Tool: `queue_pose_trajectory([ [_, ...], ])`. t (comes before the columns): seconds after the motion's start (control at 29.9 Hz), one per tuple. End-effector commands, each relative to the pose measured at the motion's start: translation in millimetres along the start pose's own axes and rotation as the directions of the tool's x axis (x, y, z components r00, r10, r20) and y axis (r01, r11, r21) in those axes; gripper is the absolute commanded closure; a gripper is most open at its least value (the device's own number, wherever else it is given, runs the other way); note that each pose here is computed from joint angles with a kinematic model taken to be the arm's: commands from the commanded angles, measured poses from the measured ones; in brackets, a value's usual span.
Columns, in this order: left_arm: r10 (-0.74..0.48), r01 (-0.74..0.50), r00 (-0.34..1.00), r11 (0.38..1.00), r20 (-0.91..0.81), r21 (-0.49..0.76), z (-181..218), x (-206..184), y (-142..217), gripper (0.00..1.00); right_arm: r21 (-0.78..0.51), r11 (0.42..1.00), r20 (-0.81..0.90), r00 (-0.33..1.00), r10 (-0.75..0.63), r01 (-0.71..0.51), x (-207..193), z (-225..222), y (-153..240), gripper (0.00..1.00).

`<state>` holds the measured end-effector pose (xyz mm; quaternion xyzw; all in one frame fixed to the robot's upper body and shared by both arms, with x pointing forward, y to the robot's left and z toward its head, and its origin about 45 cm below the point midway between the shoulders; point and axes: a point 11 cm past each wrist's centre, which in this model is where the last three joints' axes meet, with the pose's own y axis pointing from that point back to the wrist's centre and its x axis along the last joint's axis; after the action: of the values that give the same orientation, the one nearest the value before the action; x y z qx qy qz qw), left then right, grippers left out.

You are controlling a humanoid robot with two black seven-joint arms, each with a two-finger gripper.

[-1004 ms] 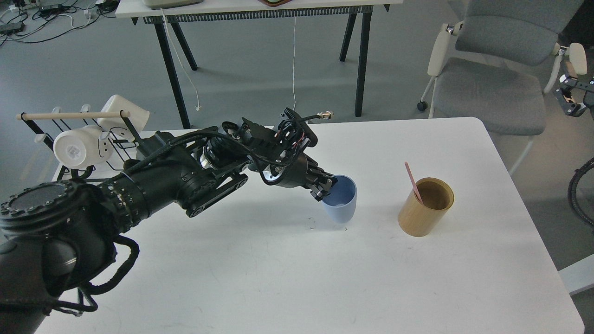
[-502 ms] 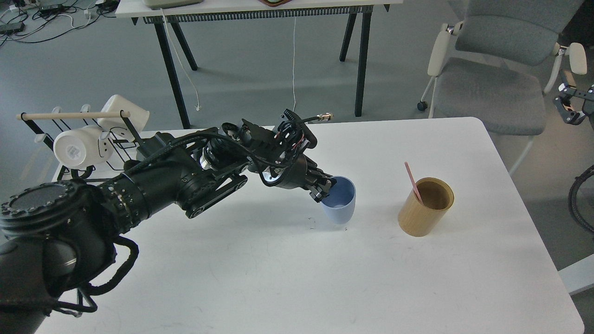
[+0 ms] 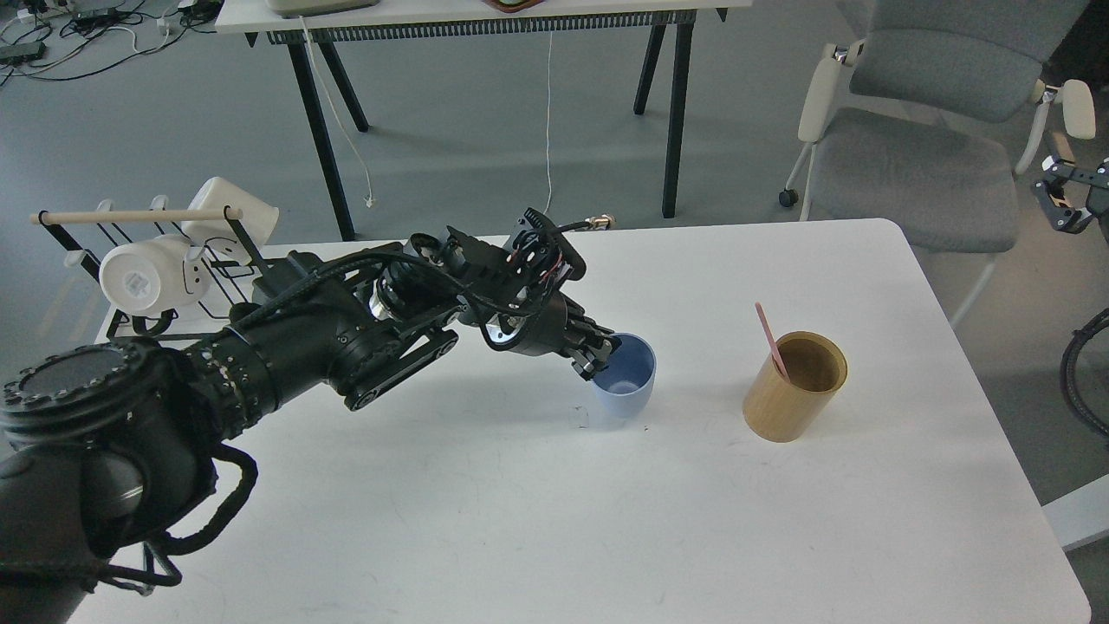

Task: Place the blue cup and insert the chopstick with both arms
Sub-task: 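Release the blue cup and raise the left gripper away, then move the right gripper to the pink stick in the tan cup and grasp it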

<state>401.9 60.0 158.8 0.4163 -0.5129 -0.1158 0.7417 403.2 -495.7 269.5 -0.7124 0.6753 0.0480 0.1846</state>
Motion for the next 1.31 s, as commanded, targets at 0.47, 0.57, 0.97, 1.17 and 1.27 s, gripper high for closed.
queue_pose_trajectory([
  [0.47,0.067,-0.067,0.996,0.998,-0.059,-0.001,-5,15,7,0.5,-0.059,0.998,-0.033,0.999,-0.03,0.028,-5,11,3,0.01],
  [0.57,0.101,-0.104,0.989,0.994,-0.111,-0.027,-2,21,9,0.46,-0.121,0.991,-0.076,0.995,-0.07,0.061,-10,21,3,0.01],
  [0.97,0.416,-0.579,0.516,0.814,-0.749,0.053,-74,33,99,0.38,-0.375,0.823,-0.487,0.664,-0.567,0.427,-98,-16,-13,0.01],
  [1.17,0.339,-0.736,0.194,0.671,-0.921,0.092,-86,29,137,0.34,-0.517,0.743,-0.755,0.181,-0.63,0.426,-127,-9,15,0.01],
  [1.27,0.247,-0.805,0.075,0.587,-0.966,0.088,-80,35,151,0.34,-0.449,0.79,-0.854,0.059,-0.516,0.418,-130,-9,22,0.01],
])
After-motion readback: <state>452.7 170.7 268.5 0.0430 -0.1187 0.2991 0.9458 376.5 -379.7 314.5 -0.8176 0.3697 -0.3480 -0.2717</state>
